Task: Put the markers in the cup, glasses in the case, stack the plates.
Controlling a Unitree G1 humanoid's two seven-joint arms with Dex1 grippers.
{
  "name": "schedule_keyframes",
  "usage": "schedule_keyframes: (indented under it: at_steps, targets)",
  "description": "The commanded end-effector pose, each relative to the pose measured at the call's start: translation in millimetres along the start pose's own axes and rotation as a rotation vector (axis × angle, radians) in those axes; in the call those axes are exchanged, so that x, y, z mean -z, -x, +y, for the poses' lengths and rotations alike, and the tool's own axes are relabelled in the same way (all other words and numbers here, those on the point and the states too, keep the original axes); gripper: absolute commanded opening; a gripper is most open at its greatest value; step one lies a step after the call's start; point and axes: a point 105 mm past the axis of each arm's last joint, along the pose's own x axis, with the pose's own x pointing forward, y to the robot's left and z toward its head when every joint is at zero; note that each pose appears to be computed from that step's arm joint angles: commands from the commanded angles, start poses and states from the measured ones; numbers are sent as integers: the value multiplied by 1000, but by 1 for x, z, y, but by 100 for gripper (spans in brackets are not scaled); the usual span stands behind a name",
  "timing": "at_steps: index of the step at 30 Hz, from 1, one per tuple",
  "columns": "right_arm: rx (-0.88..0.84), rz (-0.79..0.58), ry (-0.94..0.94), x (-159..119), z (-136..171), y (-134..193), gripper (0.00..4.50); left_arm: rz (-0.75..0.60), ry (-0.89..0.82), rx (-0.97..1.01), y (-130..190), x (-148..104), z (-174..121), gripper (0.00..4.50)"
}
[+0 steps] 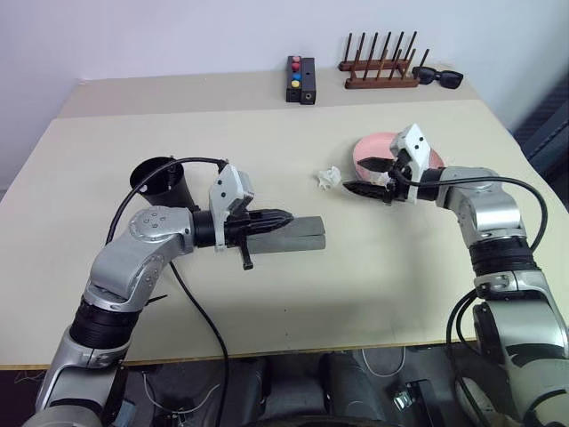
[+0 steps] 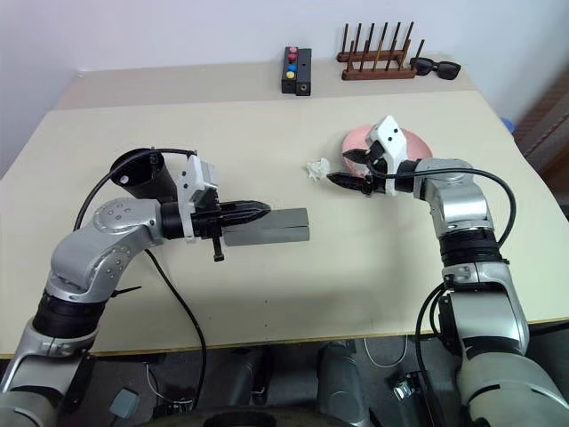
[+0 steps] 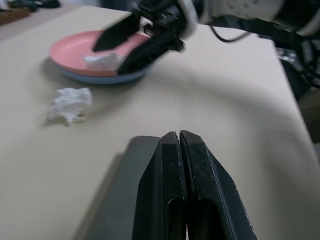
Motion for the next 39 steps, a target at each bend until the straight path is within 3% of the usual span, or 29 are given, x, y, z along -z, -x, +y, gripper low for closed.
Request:
schedule_keyframes:
  at_steps: [1, 13, 22, 25, 30, 36, 39]
  targets:
    - [-18, -37, 46, -13, 3, -14, 345, -25, -49, -55, 3, -12, 1, 0]
    - [4, -84, 26, -9, 6, -47, 345, -24, -6, -194, 10, -12, 2, 0]
    - [90, -31, 36, 8, -6, -54, 345, -54, -12, -252, 13, -25, 1, 0]
    - [102, -30, 23, 10, -8, -55, 260, -54, -13, -266, 15, -26, 1, 0]
    - [104, -37, 31, 8, -8, -57, 5, -49, -10, -283, 18, -26, 1, 0]
    - [112, -116, 94, -15, -11, -53, 5, -48, -2, -291, 19, -24, 2, 0]
    - [138, -183, 142, -43, -17, -40, 5, -49, 1, -290, 18, -23, 3, 0]
